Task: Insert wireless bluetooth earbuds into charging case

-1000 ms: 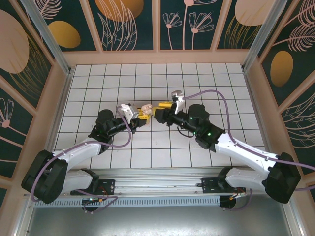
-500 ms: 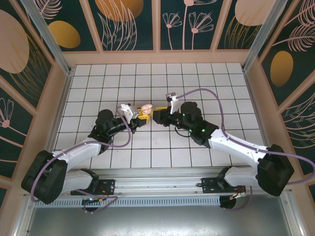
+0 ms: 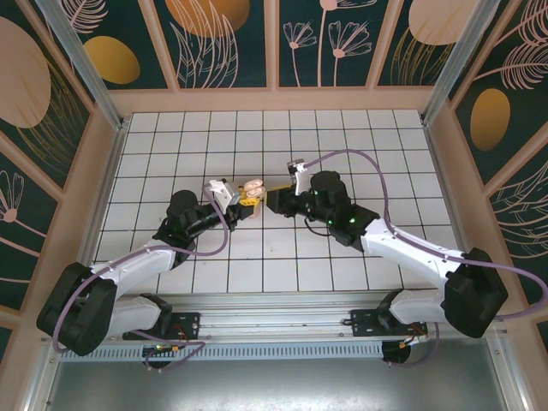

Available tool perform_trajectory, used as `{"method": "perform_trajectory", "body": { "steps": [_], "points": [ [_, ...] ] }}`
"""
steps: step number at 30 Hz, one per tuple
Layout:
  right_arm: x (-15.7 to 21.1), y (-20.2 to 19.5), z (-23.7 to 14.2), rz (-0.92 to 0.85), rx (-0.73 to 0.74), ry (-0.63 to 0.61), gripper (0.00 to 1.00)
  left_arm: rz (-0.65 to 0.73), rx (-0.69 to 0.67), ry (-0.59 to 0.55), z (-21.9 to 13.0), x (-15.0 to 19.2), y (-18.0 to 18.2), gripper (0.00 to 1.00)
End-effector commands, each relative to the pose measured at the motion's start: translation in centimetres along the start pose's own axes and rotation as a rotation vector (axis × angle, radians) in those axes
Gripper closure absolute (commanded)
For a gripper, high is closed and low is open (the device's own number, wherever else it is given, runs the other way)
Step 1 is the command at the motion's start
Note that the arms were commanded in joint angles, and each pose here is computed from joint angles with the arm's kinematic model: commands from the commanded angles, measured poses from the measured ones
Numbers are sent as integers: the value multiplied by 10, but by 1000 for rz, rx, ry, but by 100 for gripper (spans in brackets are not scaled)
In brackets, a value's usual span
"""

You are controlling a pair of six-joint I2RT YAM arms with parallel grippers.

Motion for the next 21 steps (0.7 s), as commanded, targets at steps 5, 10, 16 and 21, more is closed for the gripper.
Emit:
{"method": "perform_trajectory", "body": {
  "steps": [5, 10, 16, 21],
  "points": [
    [-12, -44, -11, 58, 277, 200, 63, -57, -166, 48, -1, 7, 18, 82],
    [3, -80, 10, 54, 467, 406, 63, -78, -214, 67, -4, 13, 22, 82],
    [12, -117, 46, 85, 517, 549, 63, -92, -252, 95, -5, 18, 26, 82],
    [22, -139, 78, 115, 555, 628, 63, -93, -267, 100, -4, 19, 28, 82]
  ]
}}
Point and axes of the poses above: each hand's point on the last joint's axis, 136 mm out from that joint toward the fingers, its own z axis out along the fingers, its own y axis along the line the jaws close on, x = y × z, the point moved 6 cm from there along -z, back along the fingers
